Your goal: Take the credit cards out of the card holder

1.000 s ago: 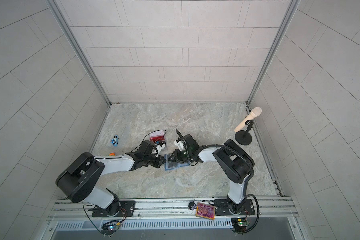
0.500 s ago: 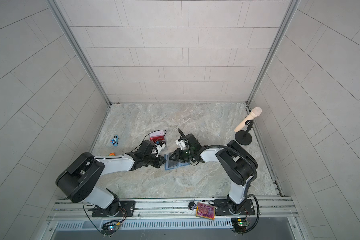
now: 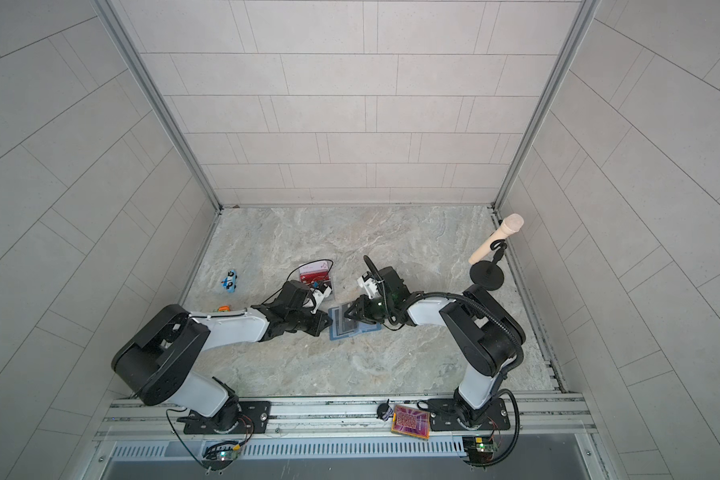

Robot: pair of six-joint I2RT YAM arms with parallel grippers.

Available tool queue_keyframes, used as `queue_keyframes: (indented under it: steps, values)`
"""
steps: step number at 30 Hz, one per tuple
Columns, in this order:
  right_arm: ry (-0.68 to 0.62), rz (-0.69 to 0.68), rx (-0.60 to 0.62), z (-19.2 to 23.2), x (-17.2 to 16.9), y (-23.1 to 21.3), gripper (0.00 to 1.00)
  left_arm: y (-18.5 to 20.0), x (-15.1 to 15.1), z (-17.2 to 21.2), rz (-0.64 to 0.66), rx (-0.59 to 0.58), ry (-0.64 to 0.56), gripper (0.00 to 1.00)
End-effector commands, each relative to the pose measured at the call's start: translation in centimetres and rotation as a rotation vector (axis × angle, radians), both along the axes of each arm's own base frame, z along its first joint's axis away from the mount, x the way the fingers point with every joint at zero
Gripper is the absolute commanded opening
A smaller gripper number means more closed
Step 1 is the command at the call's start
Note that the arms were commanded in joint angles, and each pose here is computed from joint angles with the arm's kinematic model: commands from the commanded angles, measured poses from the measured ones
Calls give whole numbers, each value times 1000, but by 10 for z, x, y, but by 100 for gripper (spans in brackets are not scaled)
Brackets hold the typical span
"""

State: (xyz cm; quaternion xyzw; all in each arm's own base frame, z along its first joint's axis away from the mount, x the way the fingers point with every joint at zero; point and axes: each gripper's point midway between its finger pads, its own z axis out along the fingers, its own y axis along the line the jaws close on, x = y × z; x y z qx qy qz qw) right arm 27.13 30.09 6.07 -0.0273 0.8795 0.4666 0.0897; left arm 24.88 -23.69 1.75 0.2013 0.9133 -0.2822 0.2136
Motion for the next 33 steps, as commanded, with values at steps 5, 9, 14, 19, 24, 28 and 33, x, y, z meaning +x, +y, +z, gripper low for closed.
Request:
queue_keyframes:
  steps: [5,9,14,19,24,28,33]
  values:
    - [-39,-5,31,18,2,-4,26,7,-6,-14,-3,65,38,0]
    - [-45,-9,17,19,2,-8,25,7,-6,-13,-3,65,37,0]
    - [-51,-18,-20,16,2,-17,22,7,-5,-13,-3,65,37,0]
    - [-60,-26,-61,16,2,-23,18,7,-6,-11,-8,62,28,0]
    - [-65,-28,-86,16,1,-27,12,6,-6,-11,-12,62,26,0]
    - [-65,-29,-123,14,0,-32,7,6,-6,-9,-11,61,22,0]
    - [-82,-26,-176,16,-1,-40,2,7,-4,-6,-7,61,11,9]
